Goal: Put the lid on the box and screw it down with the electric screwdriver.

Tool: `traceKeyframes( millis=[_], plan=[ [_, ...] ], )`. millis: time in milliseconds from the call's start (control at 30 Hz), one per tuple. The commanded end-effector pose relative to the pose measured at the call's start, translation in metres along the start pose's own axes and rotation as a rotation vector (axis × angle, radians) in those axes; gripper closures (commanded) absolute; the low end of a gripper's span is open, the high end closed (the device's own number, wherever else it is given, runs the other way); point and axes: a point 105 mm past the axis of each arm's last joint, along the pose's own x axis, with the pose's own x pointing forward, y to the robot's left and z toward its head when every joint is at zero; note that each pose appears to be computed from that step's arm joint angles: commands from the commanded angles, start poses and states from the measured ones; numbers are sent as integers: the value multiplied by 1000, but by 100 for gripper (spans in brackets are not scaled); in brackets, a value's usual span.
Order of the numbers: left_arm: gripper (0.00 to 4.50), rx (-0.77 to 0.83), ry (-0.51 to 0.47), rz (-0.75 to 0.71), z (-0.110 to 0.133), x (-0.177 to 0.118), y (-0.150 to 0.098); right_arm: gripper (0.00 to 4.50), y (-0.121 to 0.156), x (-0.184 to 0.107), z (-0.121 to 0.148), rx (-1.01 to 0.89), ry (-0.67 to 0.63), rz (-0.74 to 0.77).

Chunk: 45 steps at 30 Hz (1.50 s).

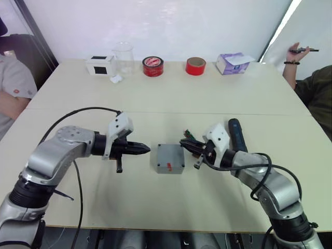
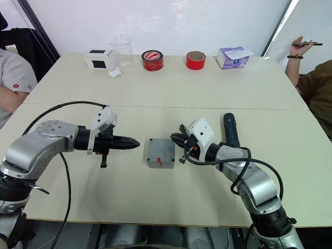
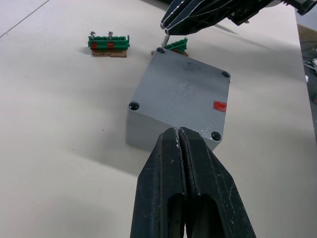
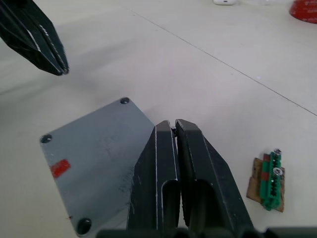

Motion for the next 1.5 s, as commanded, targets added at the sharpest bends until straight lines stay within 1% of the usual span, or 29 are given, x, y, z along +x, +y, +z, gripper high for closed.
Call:
traceKeyframes(
  millis=[33, 867, 967, 1000, 1067, 1100, 1200, 1367, 1500],
  plan=[
    [450, 32, -29, 10, 10, -5, -2, 443, 0, -2, 2, -29, -10, -1],
    [450, 27, -32, 20, 10, -4, 0, 443, -2, 3, -5, -29, 18, 2],
    [450, 26, -35, 20, 11, -4, 0, 367, -3, 4, -4, -29, 17, 1],
    [450, 26, -35, 20, 11, -4, 0, 318, -3, 4, -4, -30, 17, 4],
    [450, 26, -37, 20, 11, -3, 0, 237, -4, 3, -4, -31, 17, -2],
    [450, 26, -37, 21, 11, -3, 0, 188, -4, 3, -3, -31, 17, -4],
    [450, 25, -38, 21, 11, -3, -1, 79, -6, 2, -3, -32, 17, -9],
    [450, 25, -60, 19, 14, -3, -1, 79, -9, -1, 3, -23, -3, -28],
    [450, -46, -130, 13, 25, -4, -2, 79, -19, -5, 17, 71, -64, -87]
  ],
)
